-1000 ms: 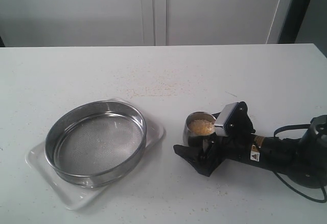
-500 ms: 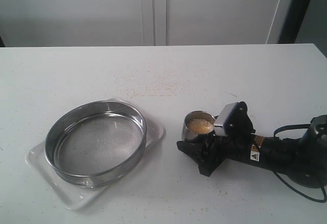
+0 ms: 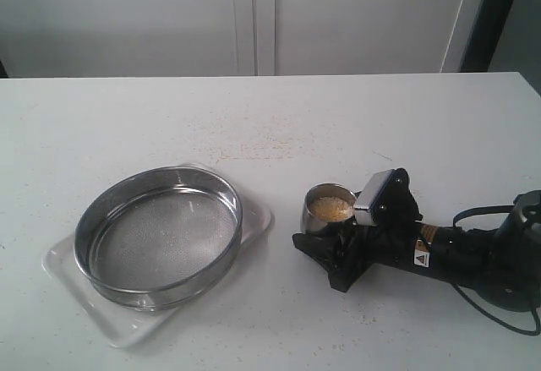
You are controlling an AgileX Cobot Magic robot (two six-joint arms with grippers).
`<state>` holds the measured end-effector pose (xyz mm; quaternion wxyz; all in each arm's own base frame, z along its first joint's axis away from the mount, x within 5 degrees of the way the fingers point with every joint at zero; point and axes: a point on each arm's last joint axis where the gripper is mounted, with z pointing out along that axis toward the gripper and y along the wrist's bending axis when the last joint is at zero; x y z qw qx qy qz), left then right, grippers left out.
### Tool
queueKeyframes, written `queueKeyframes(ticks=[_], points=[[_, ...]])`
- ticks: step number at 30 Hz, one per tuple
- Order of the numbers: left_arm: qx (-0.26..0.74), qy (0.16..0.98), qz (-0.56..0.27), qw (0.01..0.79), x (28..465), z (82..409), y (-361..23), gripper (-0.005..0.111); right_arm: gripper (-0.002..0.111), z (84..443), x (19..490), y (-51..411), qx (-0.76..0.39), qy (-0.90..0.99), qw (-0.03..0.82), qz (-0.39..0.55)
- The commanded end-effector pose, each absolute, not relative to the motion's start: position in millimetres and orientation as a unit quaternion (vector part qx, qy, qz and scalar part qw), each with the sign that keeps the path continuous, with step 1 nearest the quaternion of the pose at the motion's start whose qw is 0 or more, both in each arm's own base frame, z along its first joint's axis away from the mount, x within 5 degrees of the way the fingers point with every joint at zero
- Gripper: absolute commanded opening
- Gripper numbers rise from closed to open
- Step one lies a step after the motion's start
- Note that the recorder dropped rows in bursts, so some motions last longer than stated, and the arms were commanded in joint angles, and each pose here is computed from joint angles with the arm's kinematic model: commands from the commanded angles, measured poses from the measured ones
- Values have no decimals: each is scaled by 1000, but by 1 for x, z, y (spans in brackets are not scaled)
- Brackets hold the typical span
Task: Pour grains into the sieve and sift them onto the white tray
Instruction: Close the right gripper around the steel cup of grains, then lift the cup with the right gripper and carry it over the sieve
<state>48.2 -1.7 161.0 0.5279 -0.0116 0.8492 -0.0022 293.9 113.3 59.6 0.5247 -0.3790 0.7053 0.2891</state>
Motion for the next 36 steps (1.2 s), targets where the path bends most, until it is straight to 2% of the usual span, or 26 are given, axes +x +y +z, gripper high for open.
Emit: queueKeyframes(ticks=[1, 6, 17, 36], points=[[-10, 855, -8, 518, 47, 156, -3, 0, 17, 66, 296, 113, -384, 700, 532, 281], [-10, 855, -8, 518, 47, 156, -3, 0, 0, 79, 298, 114, -387, 688, 548, 277], [-10, 855, -8, 518, 47, 156, -3, 0, 0, 113, 301, 114, -388, 668, 577, 265], [-10, 855, -8, 518, 47, 156, -3, 0, 0, 169, 291, 116, -401, 672, 564, 264]])
